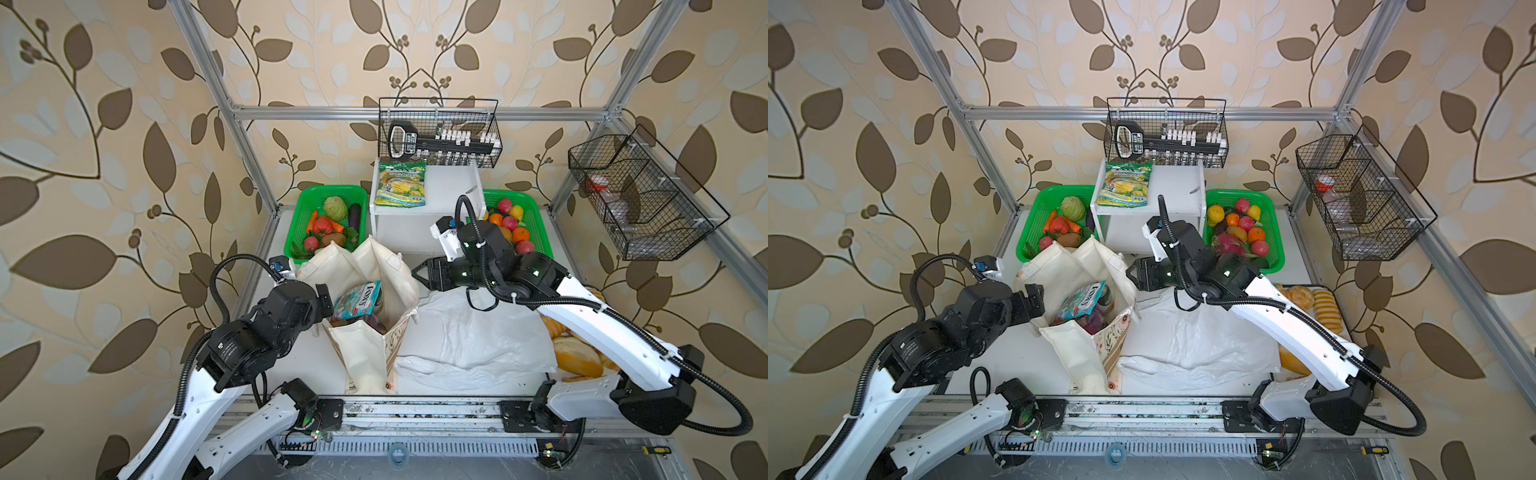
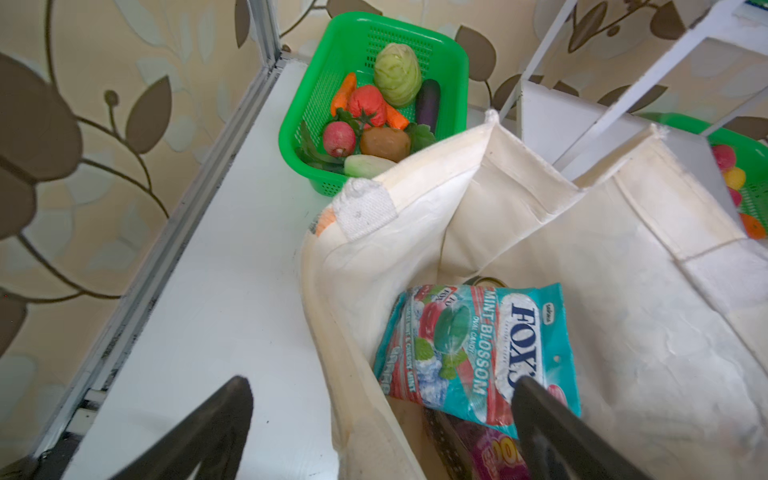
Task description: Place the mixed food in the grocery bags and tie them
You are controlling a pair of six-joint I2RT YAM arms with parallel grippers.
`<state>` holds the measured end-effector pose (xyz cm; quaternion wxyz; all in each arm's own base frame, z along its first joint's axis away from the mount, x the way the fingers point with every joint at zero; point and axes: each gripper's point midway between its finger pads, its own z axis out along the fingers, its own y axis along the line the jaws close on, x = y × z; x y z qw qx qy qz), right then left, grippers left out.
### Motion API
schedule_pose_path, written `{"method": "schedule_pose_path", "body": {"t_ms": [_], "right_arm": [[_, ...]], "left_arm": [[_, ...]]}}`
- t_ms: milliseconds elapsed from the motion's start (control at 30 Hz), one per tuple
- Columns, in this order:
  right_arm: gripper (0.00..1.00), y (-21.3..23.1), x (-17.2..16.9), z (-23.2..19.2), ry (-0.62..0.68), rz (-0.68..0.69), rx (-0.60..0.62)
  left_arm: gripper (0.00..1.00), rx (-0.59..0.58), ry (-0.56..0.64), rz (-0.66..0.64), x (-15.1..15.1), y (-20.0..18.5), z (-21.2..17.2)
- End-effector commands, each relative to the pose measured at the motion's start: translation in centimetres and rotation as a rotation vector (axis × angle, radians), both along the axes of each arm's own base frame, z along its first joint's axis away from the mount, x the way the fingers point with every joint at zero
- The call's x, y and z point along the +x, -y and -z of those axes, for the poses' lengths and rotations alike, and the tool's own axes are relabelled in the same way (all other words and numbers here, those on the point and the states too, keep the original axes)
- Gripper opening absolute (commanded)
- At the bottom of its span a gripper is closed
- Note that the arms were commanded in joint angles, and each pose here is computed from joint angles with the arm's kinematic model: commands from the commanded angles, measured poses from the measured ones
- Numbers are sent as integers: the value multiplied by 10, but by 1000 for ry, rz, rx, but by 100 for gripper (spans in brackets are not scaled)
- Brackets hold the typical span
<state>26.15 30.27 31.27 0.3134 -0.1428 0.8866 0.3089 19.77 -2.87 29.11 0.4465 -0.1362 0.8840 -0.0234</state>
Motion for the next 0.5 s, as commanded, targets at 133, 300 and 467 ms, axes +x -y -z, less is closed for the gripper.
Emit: {"method": "schedule_pose_path", "body": {"t_ms": [133, 300, 467], "right_arm": [[63, -26, 9, 36, -76, -13, -27], [63, -33, 16, 44, -72, -3, -42], [55, -31, 22, 53, -63, 17, -84]], "left_arm": [[99, 21, -88, -12, 12, -9, 9], [98, -111, -207, -15, 26, -9, 36], [82, -227, -204, 17, 36, -2, 41]]}}
